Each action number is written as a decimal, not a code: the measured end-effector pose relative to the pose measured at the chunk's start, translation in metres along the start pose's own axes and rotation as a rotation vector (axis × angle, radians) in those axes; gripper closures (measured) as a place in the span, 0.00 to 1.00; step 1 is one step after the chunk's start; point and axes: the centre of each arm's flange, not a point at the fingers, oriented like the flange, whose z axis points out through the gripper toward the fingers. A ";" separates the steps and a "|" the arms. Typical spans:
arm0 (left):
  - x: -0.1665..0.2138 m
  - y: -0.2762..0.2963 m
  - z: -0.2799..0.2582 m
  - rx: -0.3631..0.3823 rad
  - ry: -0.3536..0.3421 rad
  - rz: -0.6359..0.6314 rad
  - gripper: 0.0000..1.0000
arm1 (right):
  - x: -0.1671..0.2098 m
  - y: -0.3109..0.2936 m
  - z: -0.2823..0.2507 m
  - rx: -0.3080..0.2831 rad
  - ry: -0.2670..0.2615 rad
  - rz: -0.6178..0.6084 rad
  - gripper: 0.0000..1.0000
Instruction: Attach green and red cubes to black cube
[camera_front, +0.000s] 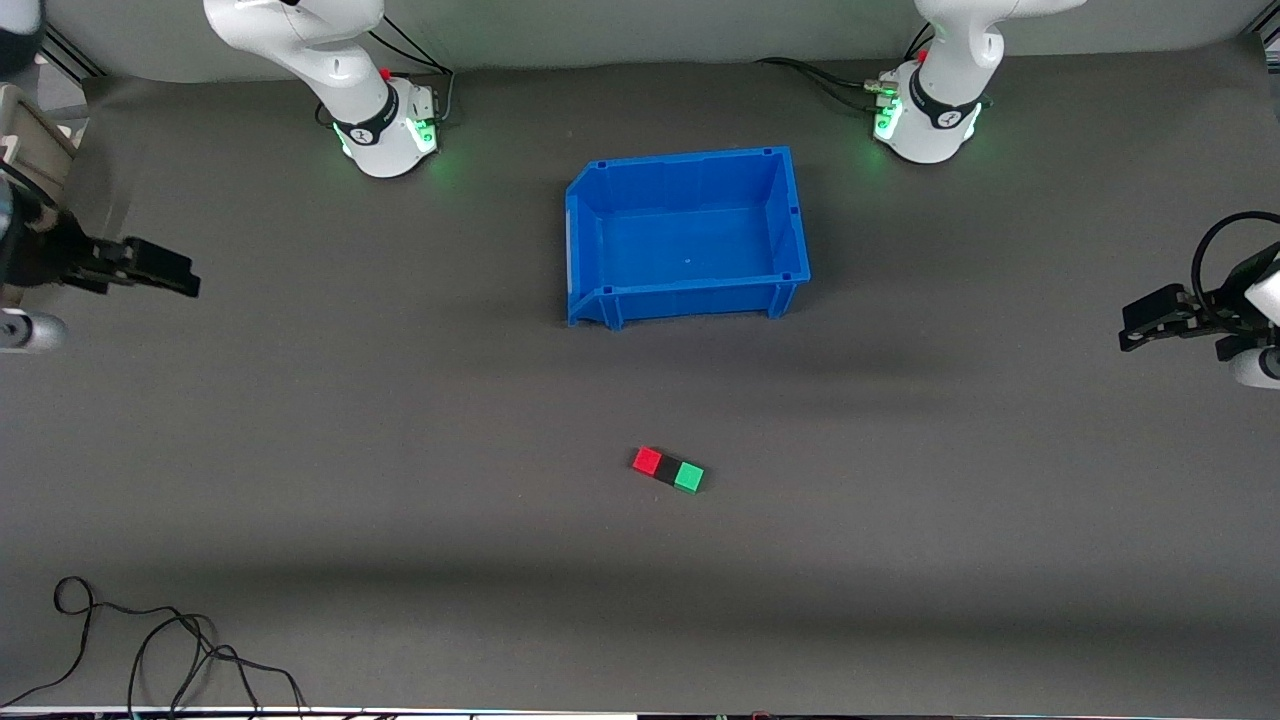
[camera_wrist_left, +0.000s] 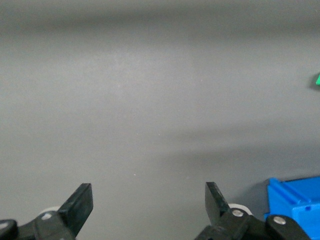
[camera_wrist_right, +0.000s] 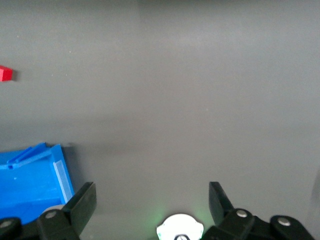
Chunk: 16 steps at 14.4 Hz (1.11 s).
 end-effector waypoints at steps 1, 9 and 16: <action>0.000 0.002 0.004 -0.001 -0.008 -0.021 0.00 | 0.004 -0.001 0.008 -0.001 -0.002 -0.002 0.00; -0.022 0.000 0.000 -0.029 0.007 -0.062 0.00 | 0.006 -0.002 0.015 -0.003 -0.007 -0.006 0.00; -0.040 -0.001 -0.007 0.003 -0.007 -0.058 0.00 | -0.017 0.015 0.037 0.028 0.148 -0.051 0.00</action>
